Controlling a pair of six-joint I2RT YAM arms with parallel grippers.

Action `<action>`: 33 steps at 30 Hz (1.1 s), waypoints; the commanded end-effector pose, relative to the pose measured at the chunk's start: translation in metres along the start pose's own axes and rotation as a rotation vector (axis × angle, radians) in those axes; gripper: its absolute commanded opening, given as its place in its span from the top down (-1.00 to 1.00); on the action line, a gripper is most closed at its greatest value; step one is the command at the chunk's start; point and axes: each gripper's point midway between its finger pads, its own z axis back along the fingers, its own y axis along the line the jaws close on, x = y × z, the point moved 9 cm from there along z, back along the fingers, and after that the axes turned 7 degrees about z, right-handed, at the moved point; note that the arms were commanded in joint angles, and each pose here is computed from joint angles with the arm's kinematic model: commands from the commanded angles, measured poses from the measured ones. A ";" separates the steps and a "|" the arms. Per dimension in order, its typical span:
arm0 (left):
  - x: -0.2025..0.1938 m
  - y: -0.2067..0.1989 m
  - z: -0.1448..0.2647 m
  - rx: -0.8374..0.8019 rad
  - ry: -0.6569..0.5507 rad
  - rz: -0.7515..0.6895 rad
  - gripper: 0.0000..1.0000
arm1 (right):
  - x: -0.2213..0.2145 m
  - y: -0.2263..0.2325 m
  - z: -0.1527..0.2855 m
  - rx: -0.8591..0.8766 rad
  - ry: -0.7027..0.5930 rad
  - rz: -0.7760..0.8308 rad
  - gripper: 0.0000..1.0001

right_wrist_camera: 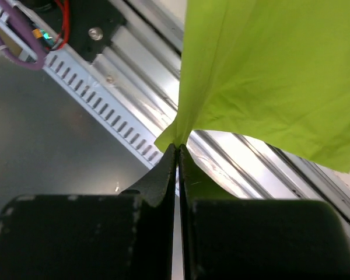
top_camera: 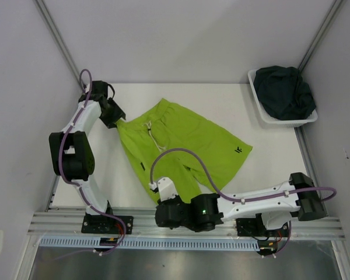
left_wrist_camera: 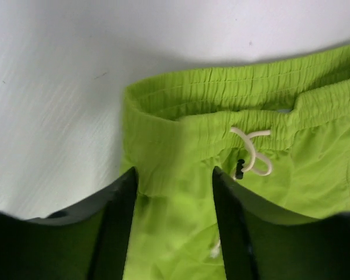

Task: Fold and stack the shorts
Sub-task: Fold the shorts

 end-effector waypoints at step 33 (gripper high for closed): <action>-0.032 0.111 0.021 -0.420 -0.147 0.229 -0.19 | -0.023 -0.122 -0.040 -0.107 0.064 -0.269 1.00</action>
